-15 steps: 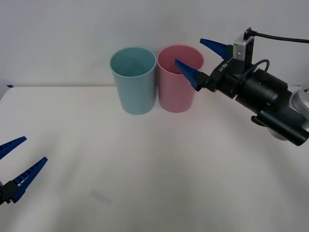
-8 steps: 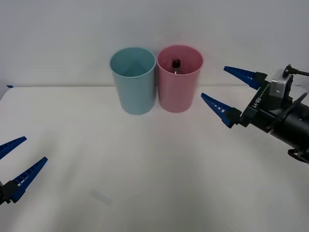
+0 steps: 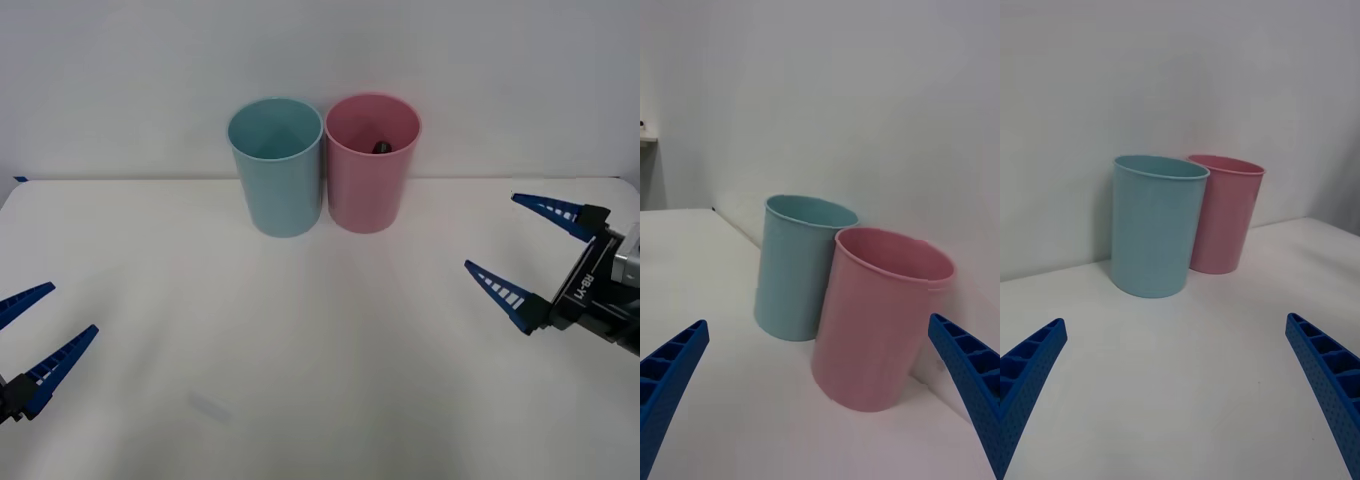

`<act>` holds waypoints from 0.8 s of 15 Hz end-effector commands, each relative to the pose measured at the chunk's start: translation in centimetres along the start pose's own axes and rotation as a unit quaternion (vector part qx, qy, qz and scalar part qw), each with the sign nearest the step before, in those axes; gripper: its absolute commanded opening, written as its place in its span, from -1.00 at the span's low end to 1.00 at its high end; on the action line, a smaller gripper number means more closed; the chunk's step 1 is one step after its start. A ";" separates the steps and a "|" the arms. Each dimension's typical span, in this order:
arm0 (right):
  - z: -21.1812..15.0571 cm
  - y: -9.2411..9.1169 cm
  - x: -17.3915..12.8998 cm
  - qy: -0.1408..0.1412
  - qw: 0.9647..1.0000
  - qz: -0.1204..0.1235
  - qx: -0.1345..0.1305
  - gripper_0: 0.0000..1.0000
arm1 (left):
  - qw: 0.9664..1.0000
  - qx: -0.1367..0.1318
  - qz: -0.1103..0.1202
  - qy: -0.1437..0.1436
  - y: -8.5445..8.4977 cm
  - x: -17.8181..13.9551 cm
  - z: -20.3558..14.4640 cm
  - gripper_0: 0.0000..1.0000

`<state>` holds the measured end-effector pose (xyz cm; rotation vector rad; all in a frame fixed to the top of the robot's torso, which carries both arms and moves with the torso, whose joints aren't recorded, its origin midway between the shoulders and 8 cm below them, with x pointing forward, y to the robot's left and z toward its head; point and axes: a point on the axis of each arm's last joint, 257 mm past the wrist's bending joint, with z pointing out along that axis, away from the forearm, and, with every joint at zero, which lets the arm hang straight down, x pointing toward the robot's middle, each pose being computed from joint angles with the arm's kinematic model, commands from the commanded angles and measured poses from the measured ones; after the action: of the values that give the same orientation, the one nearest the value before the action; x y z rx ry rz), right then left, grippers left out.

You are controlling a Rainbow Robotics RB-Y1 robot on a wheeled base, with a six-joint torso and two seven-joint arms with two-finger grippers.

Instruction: Grasp the object on the table and drop it into the matching bin: aluminum can to the light blue bin, PET bottle to the pink bin.

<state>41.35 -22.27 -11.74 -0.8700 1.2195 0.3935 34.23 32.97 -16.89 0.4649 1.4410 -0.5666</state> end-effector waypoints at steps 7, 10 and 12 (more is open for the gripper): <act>-6.4 2.6 2.2 0.026 1.000 0.012 -0.003 1.00 | 1.000 0.000 0.000 0.000 0.0 0.0 0.0 1.00; -6.6 2.7 2.3 0.025 0.999 0.019 0.001 1.00 | 1.000 0.000 0.000 0.000 0.0 0.0 0.0 1.00; -6.5 2.7 2.4 0.023 1.000 0.020 0.007 1.00 | 1.000 0.000 0.000 0.000 0.0 0.0 0.0 1.00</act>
<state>36.04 -25.90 -15.42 -0.8512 1.2828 0.4009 34.23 32.97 -16.89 0.4649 1.4410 -0.5666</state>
